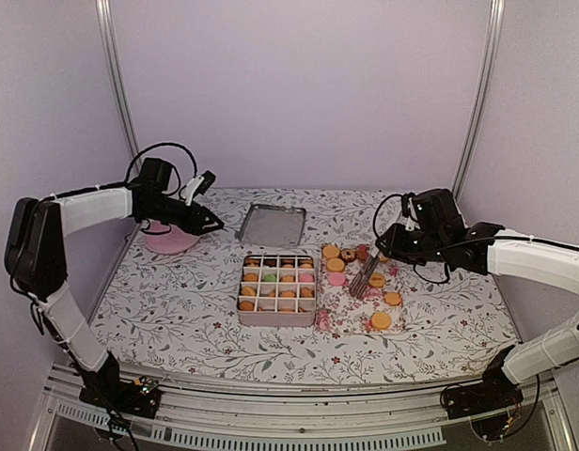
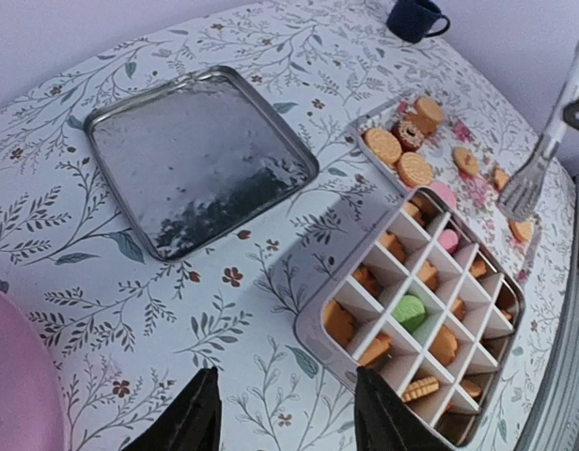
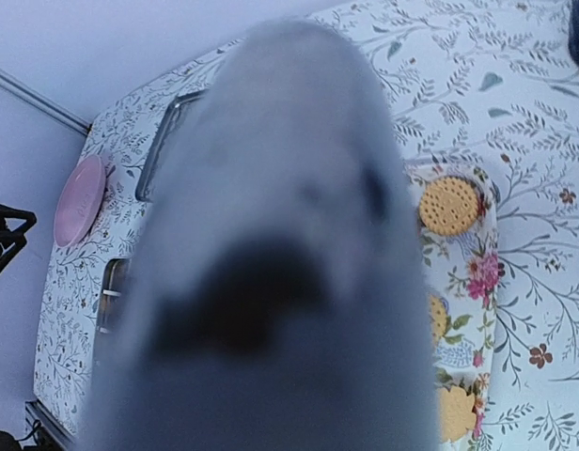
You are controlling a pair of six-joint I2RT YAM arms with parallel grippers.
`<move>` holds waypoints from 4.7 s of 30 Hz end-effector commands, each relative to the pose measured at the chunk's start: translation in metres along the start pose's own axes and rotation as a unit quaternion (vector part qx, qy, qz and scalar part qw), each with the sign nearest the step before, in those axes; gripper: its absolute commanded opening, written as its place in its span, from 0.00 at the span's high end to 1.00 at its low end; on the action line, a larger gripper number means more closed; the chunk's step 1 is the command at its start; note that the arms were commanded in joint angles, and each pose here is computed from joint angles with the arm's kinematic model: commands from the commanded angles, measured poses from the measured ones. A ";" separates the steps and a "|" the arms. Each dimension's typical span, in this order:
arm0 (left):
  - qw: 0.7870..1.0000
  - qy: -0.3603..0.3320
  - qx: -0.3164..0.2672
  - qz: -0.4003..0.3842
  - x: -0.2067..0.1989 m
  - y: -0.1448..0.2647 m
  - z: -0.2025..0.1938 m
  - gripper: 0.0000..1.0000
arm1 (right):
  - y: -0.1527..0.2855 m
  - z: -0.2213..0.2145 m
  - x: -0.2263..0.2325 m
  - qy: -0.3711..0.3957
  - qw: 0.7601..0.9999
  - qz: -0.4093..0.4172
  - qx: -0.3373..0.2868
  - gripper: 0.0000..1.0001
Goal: Pack the cookies
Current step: Place the clamp on the plate, then pick up the box lid from the center of the board.
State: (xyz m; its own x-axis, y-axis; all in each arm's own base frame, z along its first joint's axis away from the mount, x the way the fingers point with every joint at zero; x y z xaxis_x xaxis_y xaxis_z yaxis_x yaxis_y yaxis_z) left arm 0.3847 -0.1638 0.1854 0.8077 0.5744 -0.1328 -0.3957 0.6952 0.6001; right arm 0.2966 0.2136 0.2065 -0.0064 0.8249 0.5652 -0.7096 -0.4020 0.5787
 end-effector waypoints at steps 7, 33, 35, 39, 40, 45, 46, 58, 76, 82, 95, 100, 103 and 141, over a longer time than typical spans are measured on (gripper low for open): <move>0.994 0.075 0.054 0.063 0.087 -0.098 0.018 0.58 | -0.020 -0.025 -0.045 -0.157 0.982 -0.030 0.098 0.73; 0.978 0.114 0.141 0.102 0.122 -0.177 -0.005 0.62 | -0.001 -0.035 -0.060 -0.243 0.965 -0.036 0.088 0.35; 0.981 0.112 0.133 0.085 0.114 -0.170 0.004 0.61 | 0.002 -0.035 -0.060 -0.240 0.967 -0.035 0.085 0.35; 0.981 0.096 0.126 0.111 0.117 -0.156 0.016 0.60 | 0.009 -0.031 -0.057 -0.221 0.972 -0.027 0.080 0.34; 0.979 0.095 0.128 0.127 0.123 -0.153 0.015 0.60 | 0.011 -0.031 -0.055 -0.217 0.973 -0.024 0.081 0.34; 0.970 0.124 0.126 0.165 0.150 -0.151 0.006 0.58 | 0.020 -0.034 -0.044 -0.200 0.976 -0.002 0.082 0.32; 0.970 0.122 0.130 0.164 0.150 -0.154 0.003 0.58 | 0.021 -0.034 -0.042 -0.200 0.976 0.001 0.081 0.32; 0.987 0.112 0.097 0.068 0.124 -0.155 0.018 0.59 | 0.013 -0.039 -0.021 -0.162 0.982 0.017 0.092 0.32; 0.970 0.118 0.127 0.172 0.165 -0.154 -0.017 0.58 | -0.006 -0.058 0.014 -0.081 0.987 0.054 0.125 0.33; 0.969 0.138 0.142 0.151 0.159 -0.165 -0.030 0.72 | -0.011 -0.053 0.040 -0.045 0.988 0.076 0.127 0.34; 0.975 0.131 0.075 0.164 0.135 -0.134 -0.007 1.00 | 0.004 -0.052 0.038 -0.026 0.993 0.063 0.094 0.36; 0.977 0.100 0.042 0.182 0.131 -0.115 0.018 1.00 | 0.002 -0.053 0.037 -0.022 0.994 0.065 0.088 0.36; 0.977 0.074 0.016 0.199 0.130 -0.100 0.039 1.00 | 0.000 -0.049 0.040 -0.014 0.995 0.063 0.081 0.36; 0.967 0.107 0.138 0.184 0.145 -0.173 -0.025 0.65 | 0.006 -0.040 0.043 0.003 0.996 0.052 0.070 0.34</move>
State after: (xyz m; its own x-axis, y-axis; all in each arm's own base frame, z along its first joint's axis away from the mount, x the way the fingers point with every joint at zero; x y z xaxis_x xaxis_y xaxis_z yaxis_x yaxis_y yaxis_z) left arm 0.5612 -0.1947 0.0514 0.5242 0.8516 -0.0046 -0.5073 0.3166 0.8015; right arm 0.2647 0.2630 0.1976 -0.0528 0.7812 0.6220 -0.5805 -0.5309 0.6174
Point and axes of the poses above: each gripper's point midway between its finger pads, its own y axis back along the fingers, its own x axis along the line the jaws close on, z = x × y, the point moved 4 cm from there along y, back along the fingers, and after that the axes turned 10 degrees about -y, right-handed, at the moved point
